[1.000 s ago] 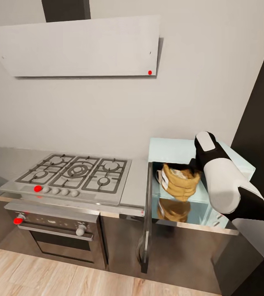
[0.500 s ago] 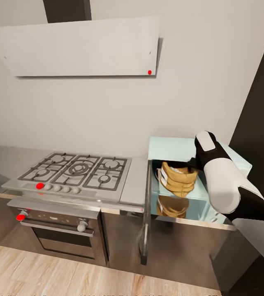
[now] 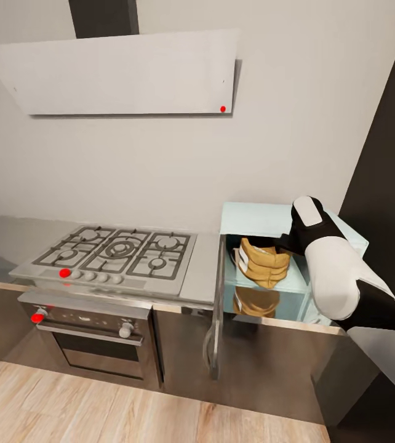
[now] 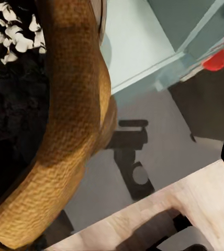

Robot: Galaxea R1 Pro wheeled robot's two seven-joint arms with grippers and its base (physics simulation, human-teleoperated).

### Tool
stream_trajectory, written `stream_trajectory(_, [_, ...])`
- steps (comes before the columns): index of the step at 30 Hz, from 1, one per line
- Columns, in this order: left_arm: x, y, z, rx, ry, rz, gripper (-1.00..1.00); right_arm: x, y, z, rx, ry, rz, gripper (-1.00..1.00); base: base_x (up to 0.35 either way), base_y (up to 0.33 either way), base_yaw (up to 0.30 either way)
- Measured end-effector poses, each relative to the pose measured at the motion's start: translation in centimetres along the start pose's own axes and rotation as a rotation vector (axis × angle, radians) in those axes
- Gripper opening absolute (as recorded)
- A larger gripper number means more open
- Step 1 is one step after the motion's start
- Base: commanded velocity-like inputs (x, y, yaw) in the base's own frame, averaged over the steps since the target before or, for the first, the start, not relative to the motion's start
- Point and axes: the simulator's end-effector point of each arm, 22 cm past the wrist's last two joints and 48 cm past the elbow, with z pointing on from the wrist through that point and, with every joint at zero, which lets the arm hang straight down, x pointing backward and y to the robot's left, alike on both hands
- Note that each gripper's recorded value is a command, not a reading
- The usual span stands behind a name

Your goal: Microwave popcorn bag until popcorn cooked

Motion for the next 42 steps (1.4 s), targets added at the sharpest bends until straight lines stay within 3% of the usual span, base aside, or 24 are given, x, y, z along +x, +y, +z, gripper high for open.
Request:
stream_trajectory(10, [0.0, 0.0, 0.0, 0.0, 0.0, 0.0, 1.0, -2.3, 1.8, -0.3, -0.2, -0.029, 0.042, 1.0, 0.0, 0.0, 0.0])
stream_trajectory(24, [0.0, 0.0, 0.0, 0.0, 0.0, 0.0, 1.0, -2.8, 2.3, -0.7, -0.23, -0.041, 0.047, 1.0, -0.13, 0.0, 0.0])
stream_trajectory(26, [0.0, 0.1, 0.0, -0.001, 0.0, -0.001, 1.0, -4.0, 3.0, -1.9, -0.287, -0.078, 0.063, 1.0, -0.187, 0.0, 0.0])
stream_trajectory(29, [0.0, 0.0, 0.0, 0.0, -0.001, 0.0, 1.0, -7.3, 3.1, -4.9, -0.388, -0.187, 0.101, 1.0, -0.038, 0.0, 0.0])
stream_trajectory(39, [-0.1, 0.0, 0.0, 0.0, -0.001, 0.0, 1.0, -6.5, 3.1, -3.9, -0.416, -0.2, 0.106, 1.0, -0.233, 0.0, 0.0])
stream_trajectory(42, [-0.1, 0.0, 0.0, 0.0, -0.001, 0.0, 1.0, -6.3, 1.1, -3.5, -0.426, -0.281, 0.125, 1.0, -0.243, 0.0, 0.0])
